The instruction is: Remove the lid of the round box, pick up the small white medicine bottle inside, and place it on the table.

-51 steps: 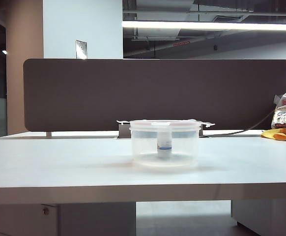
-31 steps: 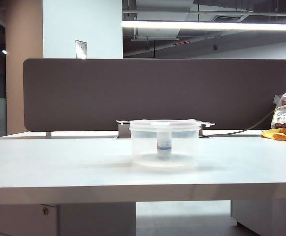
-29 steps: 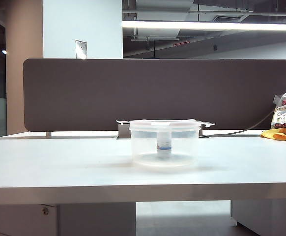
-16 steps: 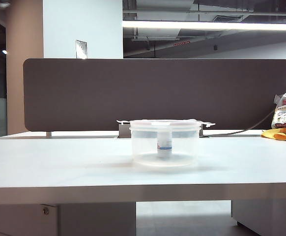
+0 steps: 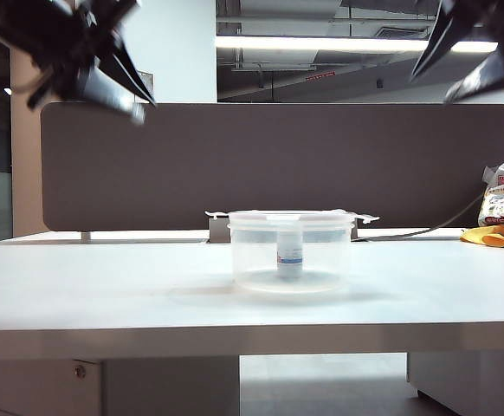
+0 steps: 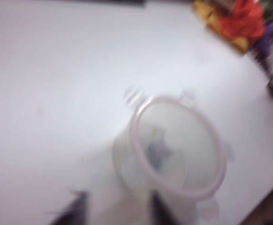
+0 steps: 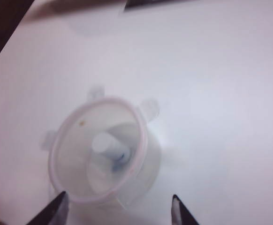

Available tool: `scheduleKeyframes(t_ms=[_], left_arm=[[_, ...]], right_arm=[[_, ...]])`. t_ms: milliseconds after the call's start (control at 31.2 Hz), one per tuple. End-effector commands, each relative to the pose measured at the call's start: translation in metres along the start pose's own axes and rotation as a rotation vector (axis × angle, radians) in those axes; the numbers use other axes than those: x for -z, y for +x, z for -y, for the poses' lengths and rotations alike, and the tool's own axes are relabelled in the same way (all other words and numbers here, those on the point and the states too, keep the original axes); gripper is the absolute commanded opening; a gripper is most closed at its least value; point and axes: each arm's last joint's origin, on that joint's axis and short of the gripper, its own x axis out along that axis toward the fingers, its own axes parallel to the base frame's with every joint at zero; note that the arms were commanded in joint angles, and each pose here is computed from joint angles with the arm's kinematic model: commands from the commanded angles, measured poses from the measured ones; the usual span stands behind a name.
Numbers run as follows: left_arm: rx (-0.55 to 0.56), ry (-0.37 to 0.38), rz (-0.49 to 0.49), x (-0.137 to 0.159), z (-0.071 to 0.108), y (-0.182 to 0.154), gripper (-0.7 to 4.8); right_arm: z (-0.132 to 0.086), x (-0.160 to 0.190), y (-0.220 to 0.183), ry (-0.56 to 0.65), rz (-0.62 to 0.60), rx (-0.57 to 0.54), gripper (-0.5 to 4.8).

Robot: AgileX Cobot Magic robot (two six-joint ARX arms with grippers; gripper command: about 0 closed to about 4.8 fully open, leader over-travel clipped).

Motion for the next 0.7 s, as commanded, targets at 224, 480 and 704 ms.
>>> scheduleKeyframes(t_ms=[224,480,704], left_arm=[[0.07,-0.136,-0.178,0.019,-0.029,0.051,2.19],[0.212,-0.262,-0.201,0.026,-0.04,0.077,2.19],[0.224,-0.291,-0.206,0.031,-0.045,0.09,2.14]], right_arm=[[0.043,0.026,0.071,0.278,-0.243,-0.229,2.76],[0.062,0.046,0.101,0.387,-0.348,-0.361,2.76],[0.062,0.044,0.103,0.385,-0.333,-0.348,2.69]])
